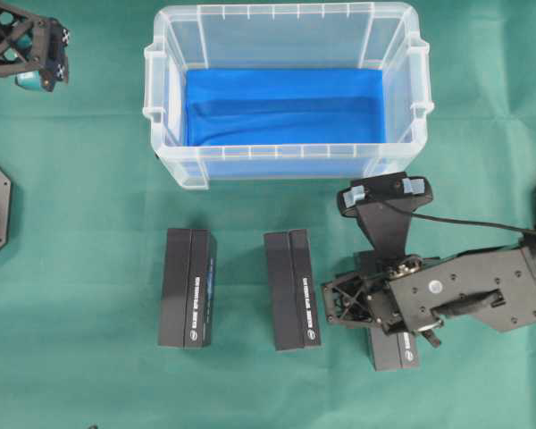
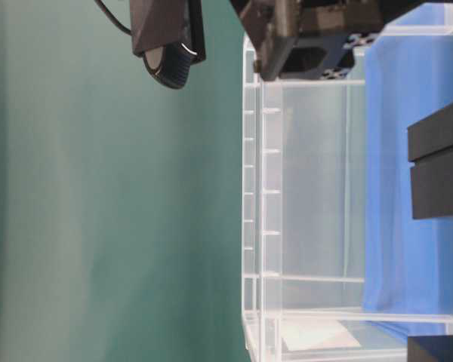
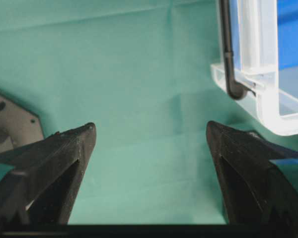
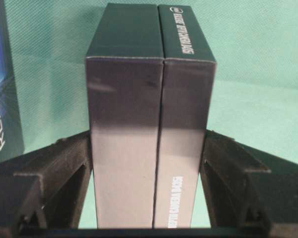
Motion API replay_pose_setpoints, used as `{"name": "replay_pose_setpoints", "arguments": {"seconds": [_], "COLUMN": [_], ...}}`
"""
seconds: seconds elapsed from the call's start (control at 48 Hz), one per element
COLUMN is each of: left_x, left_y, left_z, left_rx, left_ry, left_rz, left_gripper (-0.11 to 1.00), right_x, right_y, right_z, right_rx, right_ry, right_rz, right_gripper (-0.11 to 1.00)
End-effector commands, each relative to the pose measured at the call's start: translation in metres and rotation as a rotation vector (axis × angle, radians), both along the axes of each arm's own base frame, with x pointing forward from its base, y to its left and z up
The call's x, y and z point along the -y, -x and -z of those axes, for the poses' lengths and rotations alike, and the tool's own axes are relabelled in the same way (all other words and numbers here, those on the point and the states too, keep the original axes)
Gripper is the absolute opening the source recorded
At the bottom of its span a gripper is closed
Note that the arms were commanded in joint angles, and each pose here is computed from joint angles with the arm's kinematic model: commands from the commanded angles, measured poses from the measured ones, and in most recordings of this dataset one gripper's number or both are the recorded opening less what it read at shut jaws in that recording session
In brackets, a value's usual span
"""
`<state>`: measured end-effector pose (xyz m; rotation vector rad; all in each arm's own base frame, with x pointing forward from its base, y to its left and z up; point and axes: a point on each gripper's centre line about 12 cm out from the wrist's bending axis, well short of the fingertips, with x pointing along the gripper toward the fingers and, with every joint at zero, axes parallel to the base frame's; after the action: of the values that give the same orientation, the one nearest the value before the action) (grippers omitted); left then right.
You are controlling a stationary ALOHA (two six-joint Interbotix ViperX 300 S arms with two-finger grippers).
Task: Take out the box from the case.
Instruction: 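Carry the boxes forward and lower them right of the middle pair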
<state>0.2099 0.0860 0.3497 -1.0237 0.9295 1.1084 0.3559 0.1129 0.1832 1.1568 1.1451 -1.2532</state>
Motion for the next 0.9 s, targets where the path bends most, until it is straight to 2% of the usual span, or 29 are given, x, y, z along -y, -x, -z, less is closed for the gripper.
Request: {"name": "replay_pose_setpoints", "arguments": {"seconds": [0.0, 0.292, 0.396, 0.458, 0.604, 0.875], "left_x": [-0.001, -0.001, 0.000, 0.000, -0.001, 0.000], "left_y": [0.001, 0.001, 0.001, 0.001, 0.001, 0.000], "left_z": [-0.006, -0.006, -0.006, -0.006, -0.006, -0.006], "left_rx": [0.021, 0.022, 0.021, 0.022, 0.024, 0.025], "left_ry": [-0.010, -0.010, -0.010, -0.010, -0.011, -0.011], "left_rz": [-0.003, -0.001, -0.001, 0.000, -0.001, 0.002], "left_gripper": [0.90, 0.90, 0.90, 0.90, 0.90, 0.90], "right_x": [-0.002, 0.000, 0.003, 0.005, 0.008, 0.009], "right_y": [-0.001, 0.001, 0.003, 0.004, 0.003, 0.003], "right_z": [-0.010, -0.014, -0.019, -0.024, -0.032, -0.035], "right_rx": [0.042, 0.032, 0.005, -0.004, -0.002, 0.008], "right_ry": [-0.015, -0.008, 0.019, 0.039, 0.067, 0.064], "right_rz": [-0.004, 0.009, 0.009, 0.007, 0.003, 0.004], "right_gripper": [0.67, 0.67, 0.88, 0.94, 0.90, 0.90]}}
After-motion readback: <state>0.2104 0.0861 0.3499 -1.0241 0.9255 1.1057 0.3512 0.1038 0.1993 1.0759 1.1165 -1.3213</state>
